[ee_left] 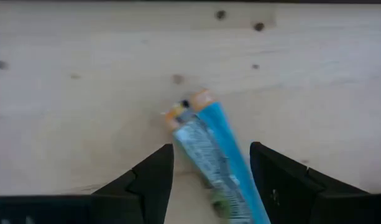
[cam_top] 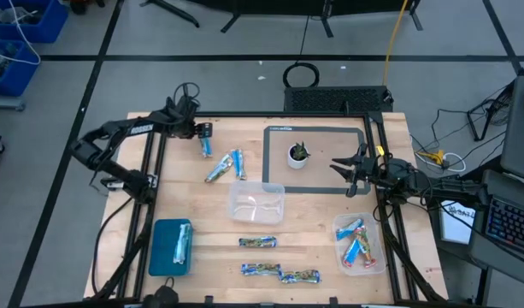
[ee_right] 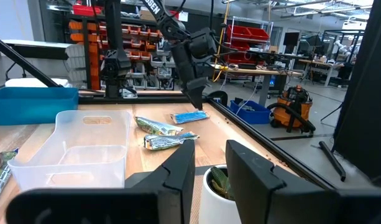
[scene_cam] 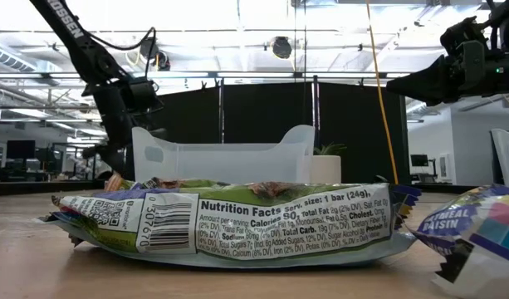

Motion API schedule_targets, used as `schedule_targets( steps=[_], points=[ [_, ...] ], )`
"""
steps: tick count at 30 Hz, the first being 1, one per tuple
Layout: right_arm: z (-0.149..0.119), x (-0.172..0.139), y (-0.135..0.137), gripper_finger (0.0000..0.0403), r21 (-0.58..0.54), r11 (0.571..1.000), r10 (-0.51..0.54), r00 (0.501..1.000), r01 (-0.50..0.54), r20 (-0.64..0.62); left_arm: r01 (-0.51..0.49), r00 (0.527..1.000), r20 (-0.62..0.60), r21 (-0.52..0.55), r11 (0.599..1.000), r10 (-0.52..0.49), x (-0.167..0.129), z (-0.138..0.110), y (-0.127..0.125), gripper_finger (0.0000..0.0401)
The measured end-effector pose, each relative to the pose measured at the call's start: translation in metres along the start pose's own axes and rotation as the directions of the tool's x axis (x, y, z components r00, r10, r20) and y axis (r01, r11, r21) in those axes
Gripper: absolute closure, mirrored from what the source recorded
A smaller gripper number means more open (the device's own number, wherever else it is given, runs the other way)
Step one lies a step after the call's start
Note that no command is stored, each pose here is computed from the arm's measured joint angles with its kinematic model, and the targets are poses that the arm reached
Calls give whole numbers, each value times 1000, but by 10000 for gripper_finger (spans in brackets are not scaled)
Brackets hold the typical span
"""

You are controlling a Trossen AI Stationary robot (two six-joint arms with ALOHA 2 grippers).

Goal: Pick and place Granola Bars by type
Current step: Put the orange granola bar into the blue bin

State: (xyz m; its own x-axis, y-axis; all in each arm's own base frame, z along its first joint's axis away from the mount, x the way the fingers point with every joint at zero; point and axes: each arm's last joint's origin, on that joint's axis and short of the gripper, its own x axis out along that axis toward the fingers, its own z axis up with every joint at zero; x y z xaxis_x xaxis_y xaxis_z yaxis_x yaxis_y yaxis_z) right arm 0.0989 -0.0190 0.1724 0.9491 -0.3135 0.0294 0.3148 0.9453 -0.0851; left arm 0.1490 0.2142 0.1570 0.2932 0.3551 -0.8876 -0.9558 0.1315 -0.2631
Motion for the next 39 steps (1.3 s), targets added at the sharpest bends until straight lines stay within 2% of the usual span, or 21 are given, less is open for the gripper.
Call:
schedule_targets(
  steps=[3,5,8,28,32,39],
  points=[
    [0,0,0,321,0,1000,0,1000,0,0,32,999,-20,-5,999,-32,10,0,-2,195],
    [0,0,0,321,0,1000,0,1000,0,0,7,999,-36,-4,1000,-7,16,-2,-3,202],
    [0,0,0,321,0,1000,0,1000,0,0,3,1000,-1,4,1000,-3,17,1,-8,212],
    [0,0,0,321,0,1000,0,1000,0,0,-7,1000,-15,54,999,8,19,-2,-8,224],
    [0,0,0,321,0,1000,0,1000,0,0,-6,1000,-12,54,999,6,19,-1,-9,258],
    [0,0,0,321,0,1000,0,1000,0,0,4,1000,6,71,997,-4,19,0,-10,360]
  ],
)
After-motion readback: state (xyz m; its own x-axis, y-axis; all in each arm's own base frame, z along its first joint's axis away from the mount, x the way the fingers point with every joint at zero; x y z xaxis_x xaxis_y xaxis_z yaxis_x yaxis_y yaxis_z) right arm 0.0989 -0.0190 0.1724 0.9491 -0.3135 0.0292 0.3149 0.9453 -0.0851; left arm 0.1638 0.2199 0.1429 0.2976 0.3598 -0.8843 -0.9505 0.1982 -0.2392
